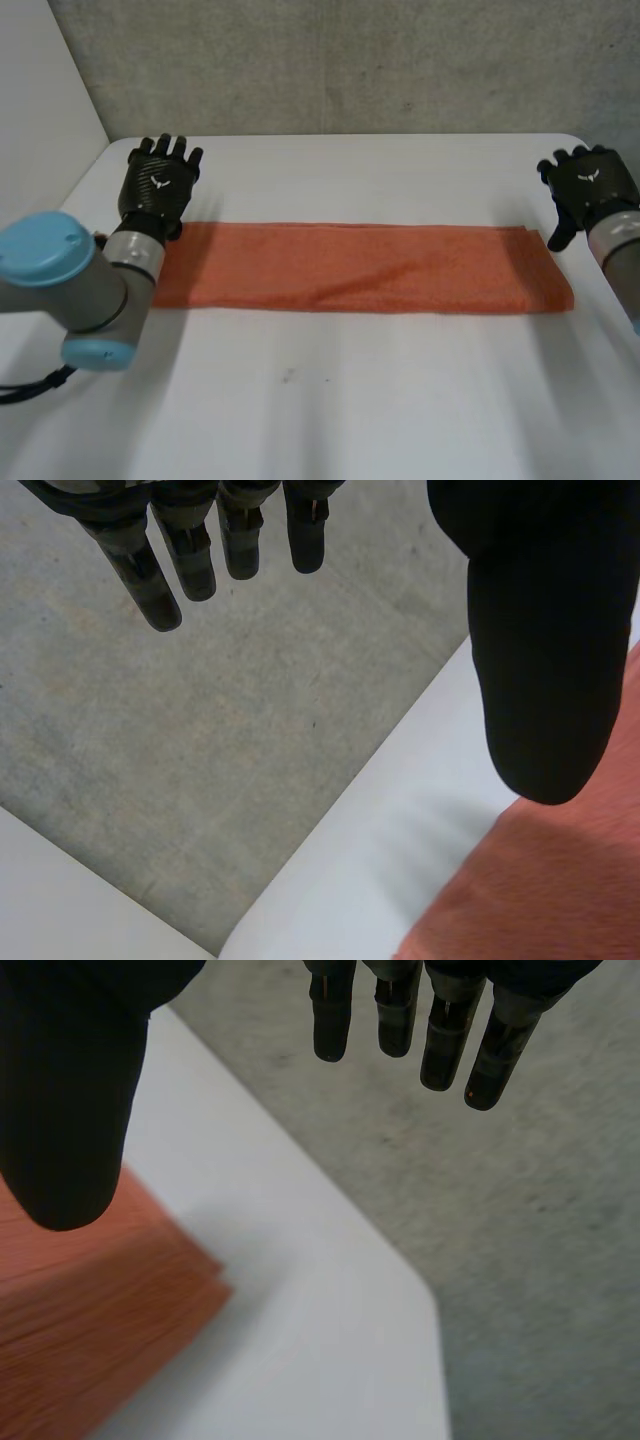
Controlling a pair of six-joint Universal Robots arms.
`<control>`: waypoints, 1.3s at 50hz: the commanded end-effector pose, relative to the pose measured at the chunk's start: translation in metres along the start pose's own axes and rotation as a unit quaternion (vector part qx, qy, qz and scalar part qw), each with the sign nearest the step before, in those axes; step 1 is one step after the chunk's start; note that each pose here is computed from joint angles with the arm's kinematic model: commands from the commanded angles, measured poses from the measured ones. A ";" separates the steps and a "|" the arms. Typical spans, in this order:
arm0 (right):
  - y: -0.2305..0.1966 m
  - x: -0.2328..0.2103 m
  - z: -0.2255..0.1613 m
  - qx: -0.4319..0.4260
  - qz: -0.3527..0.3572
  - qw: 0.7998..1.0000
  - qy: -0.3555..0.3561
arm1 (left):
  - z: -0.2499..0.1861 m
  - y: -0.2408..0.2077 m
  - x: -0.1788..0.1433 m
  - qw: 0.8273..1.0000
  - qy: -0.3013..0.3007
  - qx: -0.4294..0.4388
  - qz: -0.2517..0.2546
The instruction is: Fold the laundry
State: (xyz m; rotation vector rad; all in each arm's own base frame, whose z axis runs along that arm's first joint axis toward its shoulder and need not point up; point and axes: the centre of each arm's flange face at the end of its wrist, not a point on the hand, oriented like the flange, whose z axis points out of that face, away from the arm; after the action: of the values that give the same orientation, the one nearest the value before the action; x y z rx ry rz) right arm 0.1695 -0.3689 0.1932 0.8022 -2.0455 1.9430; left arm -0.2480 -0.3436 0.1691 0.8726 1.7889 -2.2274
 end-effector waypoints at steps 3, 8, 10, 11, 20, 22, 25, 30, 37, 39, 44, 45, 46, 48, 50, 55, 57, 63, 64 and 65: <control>0.028 -0.003 -0.042 -0.108 0.051 0.990 -0.081 | -0.059 -0.025 -0.001 0.993 0.006 -0.036 -0.111; 0.035 -0.010 -0.048 -0.128 0.059 0.984 -0.105 | -0.082 -0.026 -0.006 0.977 -0.003 -0.114 -0.182; 0.038 -0.012 -0.047 -0.127 0.058 0.984 -0.110 | -0.089 -0.025 -0.004 0.969 0.001 -0.142 -0.202; 0.043 -0.012 -0.045 -0.129 0.061 0.983 -0.115 | -0.096 -0.025 0.000 0.962 0.007 -0.167 -0.217; 0.070 -0.016 -0.023 -0.113 0.054 0.986 -0.107 | -0.100 -0.025 0.002 0.953 0.005 -0.178 -0.244; 0.074 -0.014 -0.020 -0.115 0.052 0.987 -0.104 | -0.099 -0.025 0.002 0.954 0.004 -0.175 -0.244; 0.077 -0.009 -0.015 -0.116 0.050 0.987 -0.095 | -0.099 -0.023 0.002 0.954 0.003 -0.175 -0.244; 0.081 -0.006 -0.011 -0.118 0.050 0.988 -0.091 | -0.099 -0.022 0.002 0.953 0.003 -0.179 -0.244; 0.087 0.009 -0.005 -0.124 0.052 0.989 -0.067 | -0.100 -0.022 0.003 0.953 0.004 -0.179 -0.243; 0.091 0.028 -0.004 -0.135 0.045 0.989 -0.027 | -0.100 -0.022 0.003 0.953 0.005 -0.179 -0.243; 0.101 0.061 0.002 -0.155 0.027 0.987 0.032 | -0.103 -0.022 0.003 0.953 0.005 -0.181 -0.243; 0.101 0.061 0.002 -0.156 0.027 0.987 0.033 | -0.103 -0.022 0.003 0.953 0.005 -0.181 -0.243; 0.107 0.077 0.004 -0.168 0.020 0.984 0.052 | -0.103 -0.022 0.003 0.953 0.005 -0.181 -0.243; 0.114 0.094 0.005 -0.178 0.008 0.981 0.073 | -0.103 -0.022 0.003 0.953 0.004 -0.182 -0.243; 0.118 0.122 0.003 -0.191 -0.026 0.976 0.099 | -0.103 -0.022 0.002 0.953 0.003 -0.182 -0.243; 0.096 0.111 0.010 -0.162 -0.041 0.982 0.084 | -0.102 -0.021 0.001 0.953 0.001 -0.182 -0.243; 0.073 0.098 0.014 -0.131 -0.038 0.988 0.074 | -0.101 -0.021 0.001 0.953 0.000 -0.183 -0.243; -0.020 0.012 0.012 0.001 -0.024 0.999 -0.021 | -0.102 -0.021 0.000 0.953 -0.001 -0.182 -0.243; -0.020 0.012 0.012 0.002 -0.024 0.999 -0.021 | -0.102 -0.021 0.000 0.953 -0.001 -0.182 -0.243; -0.040 -0.016 0.009 0.032 -0.027 0.998 -0.053 | -0.101 -0.021 0.000 0.953 -0.001 -0.181 -0.243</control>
State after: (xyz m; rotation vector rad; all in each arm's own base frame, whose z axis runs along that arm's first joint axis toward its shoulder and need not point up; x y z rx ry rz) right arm 0.0902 -0.4040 0.1927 0.7153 -2.0645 1.7028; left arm -0.2234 -0.2432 0.1746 0.3839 2.5228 -2.0123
